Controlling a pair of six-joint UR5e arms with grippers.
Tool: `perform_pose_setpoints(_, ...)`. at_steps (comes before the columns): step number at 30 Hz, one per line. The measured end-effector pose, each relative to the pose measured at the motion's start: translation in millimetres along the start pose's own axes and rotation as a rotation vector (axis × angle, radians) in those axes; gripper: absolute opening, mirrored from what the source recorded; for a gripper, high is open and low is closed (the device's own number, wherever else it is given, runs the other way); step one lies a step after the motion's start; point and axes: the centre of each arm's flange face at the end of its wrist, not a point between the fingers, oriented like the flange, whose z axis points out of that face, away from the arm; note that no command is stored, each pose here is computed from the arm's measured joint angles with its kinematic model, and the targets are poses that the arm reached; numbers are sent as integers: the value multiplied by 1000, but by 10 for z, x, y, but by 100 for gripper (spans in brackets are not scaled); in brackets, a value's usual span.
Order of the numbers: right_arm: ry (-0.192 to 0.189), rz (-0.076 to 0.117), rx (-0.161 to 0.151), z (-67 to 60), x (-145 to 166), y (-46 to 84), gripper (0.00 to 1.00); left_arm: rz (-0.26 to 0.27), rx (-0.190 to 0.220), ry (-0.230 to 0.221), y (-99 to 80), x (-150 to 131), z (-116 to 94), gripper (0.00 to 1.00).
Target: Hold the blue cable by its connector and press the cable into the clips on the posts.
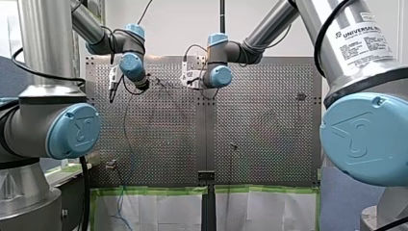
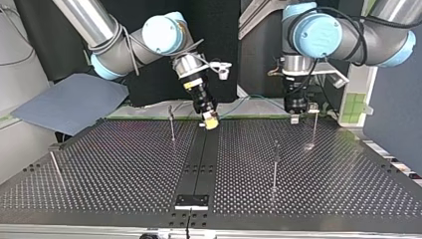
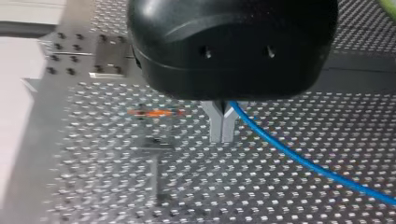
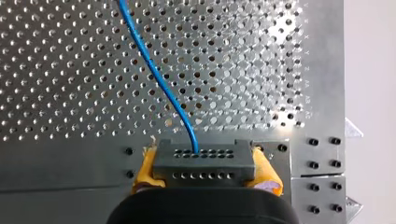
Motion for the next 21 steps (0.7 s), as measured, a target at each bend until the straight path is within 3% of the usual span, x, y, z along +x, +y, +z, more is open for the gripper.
perform_pose_setpoints(4, 4, 1, 6, 26, 30, -45, 0, -10, -13, -8, -41, -120, 43, 0)
perform_pose_setpoints(13, 17, 19, -3, 92, 107, 3, 0, -56, -23, -104, -15, -549, -54, 0)
perform_pose_setpoints(21, 25, 41, -16, 152, 165, 84, 0, -56, -34, -88, -31, -480, -4, 0)
